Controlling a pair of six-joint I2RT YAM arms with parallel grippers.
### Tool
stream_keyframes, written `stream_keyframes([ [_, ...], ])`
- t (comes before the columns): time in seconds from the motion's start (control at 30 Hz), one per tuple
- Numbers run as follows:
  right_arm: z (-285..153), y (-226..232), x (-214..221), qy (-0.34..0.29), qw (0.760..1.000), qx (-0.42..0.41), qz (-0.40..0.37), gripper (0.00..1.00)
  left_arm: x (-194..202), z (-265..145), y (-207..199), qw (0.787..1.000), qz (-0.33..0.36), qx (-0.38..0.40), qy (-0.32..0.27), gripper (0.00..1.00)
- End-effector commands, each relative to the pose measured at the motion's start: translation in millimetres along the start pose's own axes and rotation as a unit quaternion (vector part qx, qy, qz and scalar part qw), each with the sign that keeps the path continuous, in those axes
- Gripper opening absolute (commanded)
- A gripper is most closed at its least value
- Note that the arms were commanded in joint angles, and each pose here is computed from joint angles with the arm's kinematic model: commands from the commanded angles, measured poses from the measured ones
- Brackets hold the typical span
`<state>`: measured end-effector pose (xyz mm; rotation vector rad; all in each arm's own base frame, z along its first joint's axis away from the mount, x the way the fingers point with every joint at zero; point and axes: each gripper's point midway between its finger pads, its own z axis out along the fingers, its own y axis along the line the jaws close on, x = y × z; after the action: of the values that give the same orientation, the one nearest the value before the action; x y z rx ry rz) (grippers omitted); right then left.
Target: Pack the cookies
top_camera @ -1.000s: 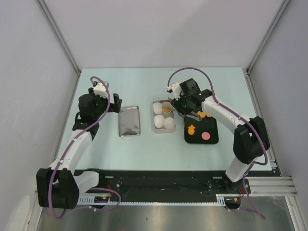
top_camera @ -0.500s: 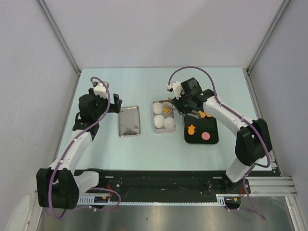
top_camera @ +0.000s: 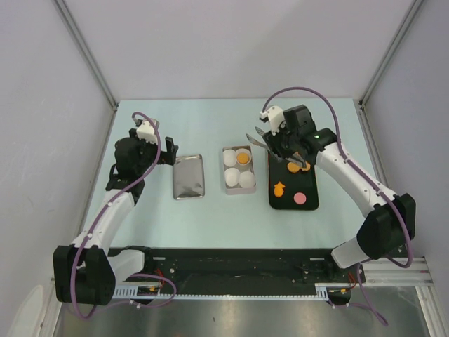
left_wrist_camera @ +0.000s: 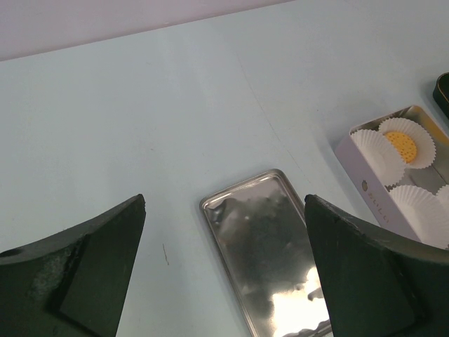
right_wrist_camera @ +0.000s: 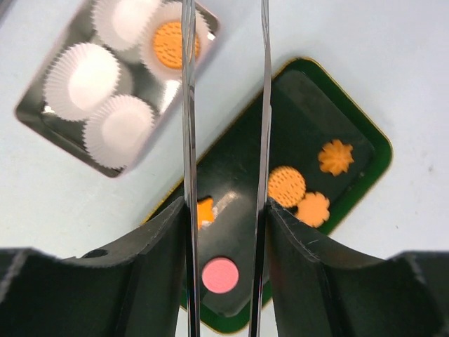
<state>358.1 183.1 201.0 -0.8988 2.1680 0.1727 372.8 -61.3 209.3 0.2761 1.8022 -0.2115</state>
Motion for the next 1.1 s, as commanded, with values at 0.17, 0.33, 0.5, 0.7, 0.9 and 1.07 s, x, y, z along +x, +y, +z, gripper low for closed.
stream_keyframes([
  [0.17,-52,-38,35,0.024,0.998,0.032,0.047,0.50,-17,-5,-3,0.999,0.019,0.006,-0.031,1.00],
  [0.33,-65,-39,76,0.056,0.996,0.023,0.058,0.50,-16,-5,-3,0.999,0.018,0.008,-0.030,1.00],
  [0.5,-86,-21,104,0.074,0.996,-0.019,0.044,0.50,-16,-5,-4,0.999,0.017,0.010,-0.030,1.00],
  [0.7,-97,1,134,0.104,0.992,-0.068,0.017,0.52,-12,-2,-5,0.999,0.017,0.011,-0.024,1.00],
  [0.9,-97,17,152,0.120,0.987,-0.104,0.002,0.53,-11,-2,-4,1.000,0.019,0.010,-0.021,1.00],
  [1.07,-88,20,164,0.140,0.984,-0.108,0.008,0.53,-11,-1,-5,1.000,0.019,0.011,-0.021,1.00],
])
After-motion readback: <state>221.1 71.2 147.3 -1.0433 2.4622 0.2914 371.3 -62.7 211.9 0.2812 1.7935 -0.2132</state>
